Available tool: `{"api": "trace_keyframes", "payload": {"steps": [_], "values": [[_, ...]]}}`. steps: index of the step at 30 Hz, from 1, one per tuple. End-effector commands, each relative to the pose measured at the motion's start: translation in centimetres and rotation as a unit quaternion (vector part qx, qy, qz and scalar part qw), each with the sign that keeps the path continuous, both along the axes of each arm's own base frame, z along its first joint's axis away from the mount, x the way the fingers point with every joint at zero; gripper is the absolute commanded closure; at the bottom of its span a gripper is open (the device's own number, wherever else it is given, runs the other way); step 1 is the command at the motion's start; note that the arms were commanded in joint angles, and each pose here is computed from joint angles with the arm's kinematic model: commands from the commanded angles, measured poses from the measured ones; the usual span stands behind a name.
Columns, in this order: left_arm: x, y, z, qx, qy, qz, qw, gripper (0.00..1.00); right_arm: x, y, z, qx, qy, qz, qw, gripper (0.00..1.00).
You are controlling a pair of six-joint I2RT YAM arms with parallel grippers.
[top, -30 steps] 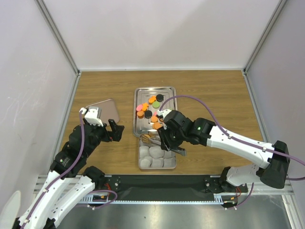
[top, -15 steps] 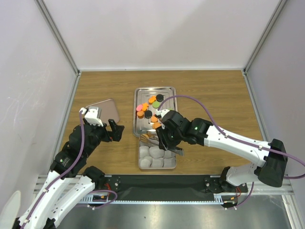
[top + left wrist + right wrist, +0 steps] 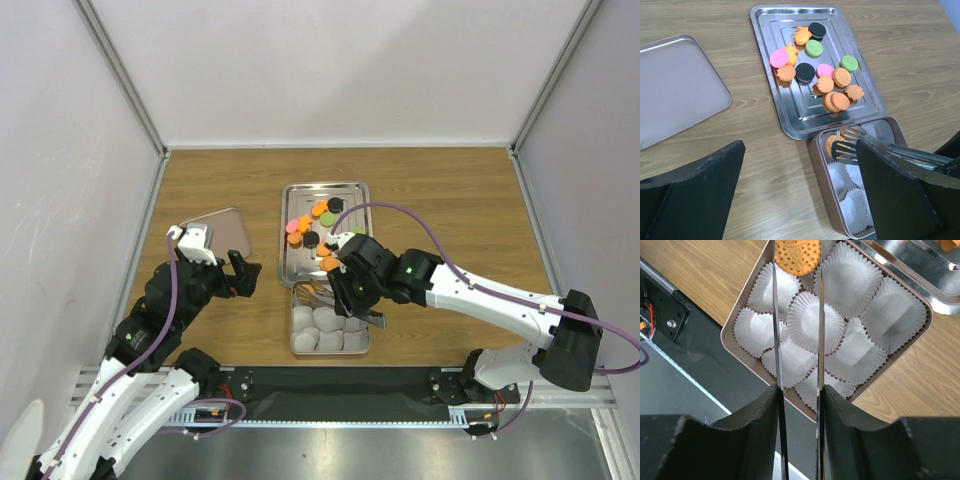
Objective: Pack the cookies
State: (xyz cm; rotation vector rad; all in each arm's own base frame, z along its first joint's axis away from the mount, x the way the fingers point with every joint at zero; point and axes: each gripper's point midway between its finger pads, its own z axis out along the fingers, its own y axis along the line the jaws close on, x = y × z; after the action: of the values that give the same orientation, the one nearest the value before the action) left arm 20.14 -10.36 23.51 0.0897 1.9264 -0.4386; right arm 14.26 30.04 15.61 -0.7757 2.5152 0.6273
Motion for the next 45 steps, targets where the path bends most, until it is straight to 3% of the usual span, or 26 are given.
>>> {"api": "trace_keyframes", "payload": {"steps": [1, 15, 23, 31, 39, 45], "values": [[0.2, -0.2, 0.6, -0.008, -0.013, 0.0, 1.0, 0.0, 0.4, 1.0, 0.8, 0.023, -0.012, -0.003, 1.0, 0.62], [0.1, -0.2, 0.8, -0.009, -0.015, 0.0, 1.0, 0.0, 0.4, 1.1, 0.7, 0.026, -0.011, -0.003, 1.0, 0.46], [0.1, -0.2, 0.8, -0.01, -0.015, -0.001, 1.0, 0.0, 0.6, 1.2, 0.9, 0.025, -0.014, -0.004, 1.0, 0.45], [0.0, -0.3, 0.8, -0.01, -0.015, -0.002, 1.0, 0.0, 1.0, 0.3, 4.5, 0.045, -0.036, -0.015, 0.998, 0.47], [0.0, -0.3, 0.8, -0.01, -0.014, -0.003, 1.0, 0.0, 6.1, -3.1, 7.0, 0.048, -0.079, -0.082, 0.992, 0.5], [0.0, -0.3, 0.8, -0.01, -0.015, -0.002, 1.0, 0.0, 11.8, -6.4, 4.5, 0.011, -0.08, -0.142, 0.987, 0.5]]}}
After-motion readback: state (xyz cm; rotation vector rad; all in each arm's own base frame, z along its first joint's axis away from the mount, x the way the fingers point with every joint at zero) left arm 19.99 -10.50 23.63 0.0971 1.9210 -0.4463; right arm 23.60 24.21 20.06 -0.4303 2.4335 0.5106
